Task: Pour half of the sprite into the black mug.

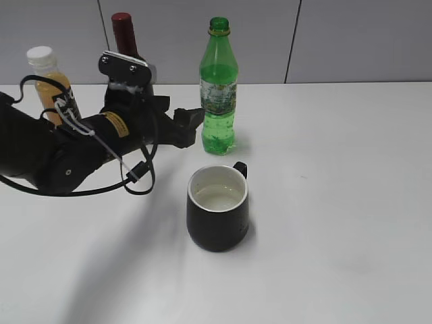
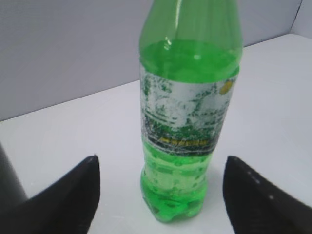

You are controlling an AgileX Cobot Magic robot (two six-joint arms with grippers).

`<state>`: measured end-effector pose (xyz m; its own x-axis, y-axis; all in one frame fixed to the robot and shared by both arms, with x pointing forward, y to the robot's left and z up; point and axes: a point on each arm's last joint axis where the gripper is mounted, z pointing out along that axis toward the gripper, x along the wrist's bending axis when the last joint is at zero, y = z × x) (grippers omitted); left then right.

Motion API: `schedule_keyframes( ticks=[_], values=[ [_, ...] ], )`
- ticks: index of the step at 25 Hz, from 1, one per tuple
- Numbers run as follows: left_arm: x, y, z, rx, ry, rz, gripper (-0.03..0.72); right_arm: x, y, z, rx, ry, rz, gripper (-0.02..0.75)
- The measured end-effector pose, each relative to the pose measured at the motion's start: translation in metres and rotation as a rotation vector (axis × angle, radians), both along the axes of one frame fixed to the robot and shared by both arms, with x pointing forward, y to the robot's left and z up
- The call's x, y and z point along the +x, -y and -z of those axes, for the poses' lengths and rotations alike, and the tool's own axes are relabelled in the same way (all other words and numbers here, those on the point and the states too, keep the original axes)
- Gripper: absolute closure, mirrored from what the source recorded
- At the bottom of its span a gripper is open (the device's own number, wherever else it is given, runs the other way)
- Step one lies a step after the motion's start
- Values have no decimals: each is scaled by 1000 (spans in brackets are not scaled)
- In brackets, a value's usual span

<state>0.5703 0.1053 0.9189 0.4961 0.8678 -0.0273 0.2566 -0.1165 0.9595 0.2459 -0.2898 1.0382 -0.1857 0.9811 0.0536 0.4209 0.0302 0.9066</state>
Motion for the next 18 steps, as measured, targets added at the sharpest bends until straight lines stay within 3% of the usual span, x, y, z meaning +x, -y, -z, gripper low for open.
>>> schedule_keyframes(
  ticks=[10, 18],
  values=[
    [-33, -38, -22, -3, -16, -63, 96, 0, 0, 0, 0, 0, 0, 145],
    [-48, -75, -50, 126, -178, -123, 96, 0, 0, 0, 0, 0, 0, 146]
  ],
)
